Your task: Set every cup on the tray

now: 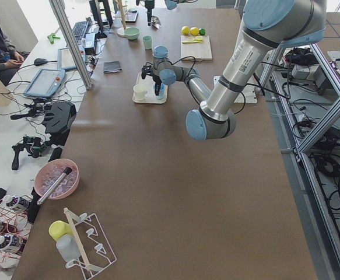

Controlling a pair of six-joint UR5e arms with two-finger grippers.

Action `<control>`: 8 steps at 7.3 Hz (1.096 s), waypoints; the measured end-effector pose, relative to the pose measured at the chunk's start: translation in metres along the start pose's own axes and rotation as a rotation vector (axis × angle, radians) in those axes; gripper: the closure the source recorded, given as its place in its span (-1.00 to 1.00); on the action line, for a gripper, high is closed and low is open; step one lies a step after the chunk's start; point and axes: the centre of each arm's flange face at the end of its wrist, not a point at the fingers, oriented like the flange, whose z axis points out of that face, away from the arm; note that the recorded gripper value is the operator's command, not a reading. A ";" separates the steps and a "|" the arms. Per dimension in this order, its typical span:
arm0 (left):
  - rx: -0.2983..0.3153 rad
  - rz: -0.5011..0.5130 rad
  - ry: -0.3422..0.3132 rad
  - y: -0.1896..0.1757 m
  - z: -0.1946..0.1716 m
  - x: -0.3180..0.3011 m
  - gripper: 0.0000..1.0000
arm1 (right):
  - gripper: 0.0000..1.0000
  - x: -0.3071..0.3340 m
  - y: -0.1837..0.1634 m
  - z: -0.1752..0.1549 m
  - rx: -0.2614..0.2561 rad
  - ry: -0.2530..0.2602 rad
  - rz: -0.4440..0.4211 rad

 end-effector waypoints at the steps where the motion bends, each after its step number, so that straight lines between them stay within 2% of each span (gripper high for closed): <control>1: 0.001 0.002 0.005 -0.025 -0.026 -0.019 -0.97 | -0.85 -0.004 0.001 0.006 -0.006 0.002 -0.003; 2: -0.009 0.035 -0.003 -0.051 -0.059 -0.052 -0.97 | -0.82 -0.009 0.002 0.014 -0.015 0.003 -0.006; 3: -0.012 0.082 -0.026 -0.069 -0.090 -0.095 -0.97 | -0.73 -0.014 0.003 0.022 -0.026 0.008 -0.012; 4: -0.013 0.131 -0.052 -0.080 -0.114 -0.142 -0.97 | -0.73 -0.015 0.004 0.032 -0.034 0.018 -0.016; 6: -0.020 0.198 -0.085 -0.089 -0.132 -0.203 -0.97 | -0.72 -0.005 -0.002 0.062 -0.022 0.016 -0.032; 7: -0.022 0.210 -0.093 -0.089 -0.133 -0.214 -0.97 | -0.62 0.000 -0.008 0.079 -0.012 0.008 -0.032; 8: -0.022 0.213 -0.097 -0.089 -0.133 -0.218 -0.97 | -0.35 -0.002 -0.010 0.090 -0.008 0.001 -0.022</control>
